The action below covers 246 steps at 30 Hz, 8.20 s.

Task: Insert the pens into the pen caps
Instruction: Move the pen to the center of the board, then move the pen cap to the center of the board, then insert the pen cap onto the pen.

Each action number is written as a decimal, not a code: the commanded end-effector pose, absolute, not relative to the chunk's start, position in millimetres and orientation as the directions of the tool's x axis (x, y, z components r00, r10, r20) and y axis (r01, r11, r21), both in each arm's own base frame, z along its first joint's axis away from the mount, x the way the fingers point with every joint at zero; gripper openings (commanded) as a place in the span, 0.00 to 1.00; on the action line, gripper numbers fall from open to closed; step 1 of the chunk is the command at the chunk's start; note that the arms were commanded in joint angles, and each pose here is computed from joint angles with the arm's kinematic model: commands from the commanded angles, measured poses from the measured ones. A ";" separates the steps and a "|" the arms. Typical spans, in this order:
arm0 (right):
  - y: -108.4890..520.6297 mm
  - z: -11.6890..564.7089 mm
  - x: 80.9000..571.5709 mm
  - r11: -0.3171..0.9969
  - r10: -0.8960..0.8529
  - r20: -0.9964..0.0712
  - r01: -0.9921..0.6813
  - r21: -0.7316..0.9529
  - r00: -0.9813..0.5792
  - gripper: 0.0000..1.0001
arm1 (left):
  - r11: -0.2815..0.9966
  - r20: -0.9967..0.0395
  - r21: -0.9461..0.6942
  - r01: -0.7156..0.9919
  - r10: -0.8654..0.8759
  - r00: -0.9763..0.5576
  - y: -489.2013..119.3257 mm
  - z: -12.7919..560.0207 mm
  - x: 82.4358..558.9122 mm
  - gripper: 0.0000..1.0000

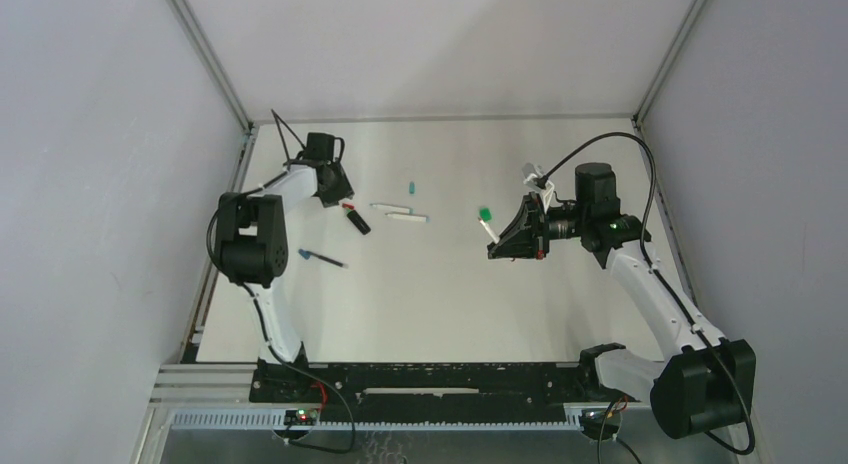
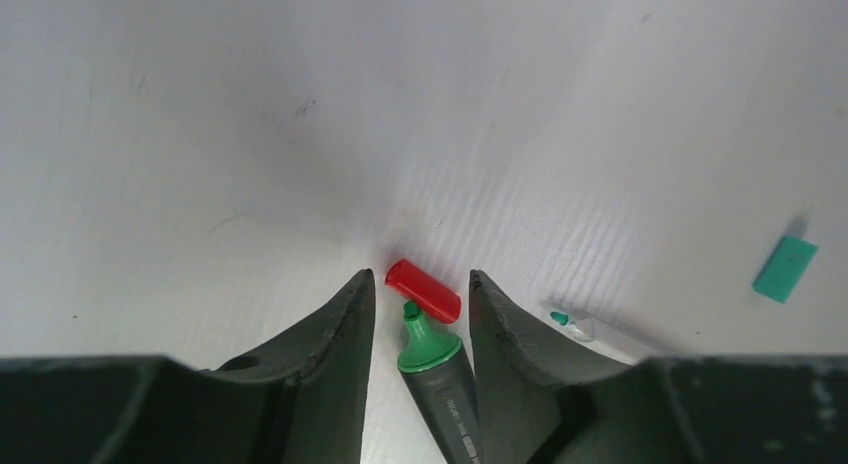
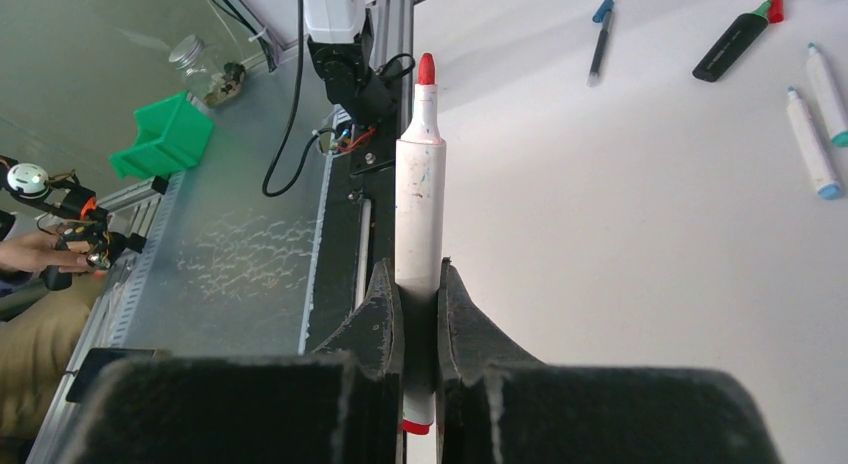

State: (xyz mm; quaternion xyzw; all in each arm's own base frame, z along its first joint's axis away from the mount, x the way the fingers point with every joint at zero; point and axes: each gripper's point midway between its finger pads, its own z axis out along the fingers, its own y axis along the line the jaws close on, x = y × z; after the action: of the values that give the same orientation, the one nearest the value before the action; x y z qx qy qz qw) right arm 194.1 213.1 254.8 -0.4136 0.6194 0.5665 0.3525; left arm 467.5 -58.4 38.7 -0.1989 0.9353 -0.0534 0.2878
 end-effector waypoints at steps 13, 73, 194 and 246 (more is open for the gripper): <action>208.2 276.8 193.4 -0.005 -0.085 -0.937 -0.941 0.339 -0.338 0.00 | 0.912 -0.406 -0.196 -0.359 -0.409 -0.817 -67.3 30.3 464.3 0.34; 202.2 286.9 186.7 -0.020 -0.065 -0.945 -0.946 0.323 -0.321 0.00 | 0.670 -0.329 -0.216 -0.710 -0.735 -0.593 -84.9 28.5 466.0 0.42; 200.4 298.3 172.3 -0.056 -0.052 -0.959 -0.958 0.283 -0.280 0.00 | 0.996 -0.117 0.031 -0.079 -0.075 -0.990 -123.0 -19.4 274.3 0.12; 252.5 216.0 224.1 0.266 -0.149 -0.899 -0.893 0.364 -0.412 0.00 | 0.043 -0.422 -0.829 0.558 -0.702 -0.573 -316.1 290.5 261.6 0.00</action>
State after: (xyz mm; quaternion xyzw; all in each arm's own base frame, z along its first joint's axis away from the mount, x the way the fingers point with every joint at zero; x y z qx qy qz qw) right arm 217.1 249.1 211.7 -0.3895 0.6911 0.4766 0.3788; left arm 264.2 -318.0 279.5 -0.0558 0.5871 -0.6711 0.4493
